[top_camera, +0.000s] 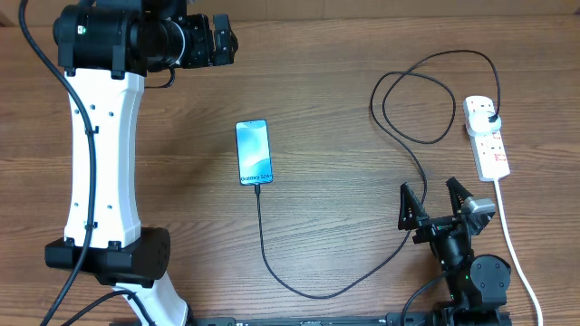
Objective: Plug charger to phone and switch on socket
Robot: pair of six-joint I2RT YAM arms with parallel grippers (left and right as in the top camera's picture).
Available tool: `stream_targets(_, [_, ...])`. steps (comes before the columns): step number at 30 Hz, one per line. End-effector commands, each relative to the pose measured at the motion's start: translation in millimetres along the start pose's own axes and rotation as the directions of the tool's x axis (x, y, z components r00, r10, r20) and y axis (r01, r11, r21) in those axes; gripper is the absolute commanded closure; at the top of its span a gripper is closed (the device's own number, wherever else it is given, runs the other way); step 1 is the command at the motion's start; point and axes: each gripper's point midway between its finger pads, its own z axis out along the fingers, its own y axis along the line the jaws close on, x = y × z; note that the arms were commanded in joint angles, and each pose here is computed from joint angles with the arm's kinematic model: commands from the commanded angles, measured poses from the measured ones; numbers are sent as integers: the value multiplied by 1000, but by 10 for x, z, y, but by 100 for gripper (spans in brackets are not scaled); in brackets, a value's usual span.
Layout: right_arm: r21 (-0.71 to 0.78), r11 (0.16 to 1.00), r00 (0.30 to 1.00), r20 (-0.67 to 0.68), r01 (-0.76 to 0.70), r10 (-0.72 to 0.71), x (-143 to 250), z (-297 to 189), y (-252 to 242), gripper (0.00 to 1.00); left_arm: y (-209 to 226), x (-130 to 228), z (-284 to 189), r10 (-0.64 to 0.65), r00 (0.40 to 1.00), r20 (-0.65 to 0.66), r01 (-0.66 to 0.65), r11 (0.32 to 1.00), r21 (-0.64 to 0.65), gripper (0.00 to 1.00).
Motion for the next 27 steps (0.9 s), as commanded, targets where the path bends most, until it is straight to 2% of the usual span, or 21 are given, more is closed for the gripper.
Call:
stream_targets(1, [12, 1000, 1000, 9, 2, -2, 8, 0, -30, 0, -53, -16, -66, 20, 1000, 18, -20, 1000, 4, 1])
stream_targets(7, [12, 1000, 1000, 9, 2, -2, 8, 0, -30, 0, -176, 12, -304, 43, 997, 60, -44, 999, 21, 0])
stream_targets(11, [12, 1000, 1000, 9, 2, -2, 8, 0, -30, 0, -184, 221, -528, 43, 997, 59, -44, 999, 21, 0])
stream_targets(19, [12, 1000, 1000, 9, 2, -2, 8, 0, -30, 0, -7, 1100, -896, 10, 1000, 0, -10, 1000, -3, 0])
stream_targets(24, [12, 1000, 1000, 9, 2, -2, 8, 0, -30, 0, 409, 1713, -939, -52, 998, -30, 49, 993, -110, 1])
stream_targets(27, [12, 1000, 1000, 9, 2, -2, 8, 0, -30, 0, 652, 1986, -886, -97, 995, 9, 98, 982, -159, 0])
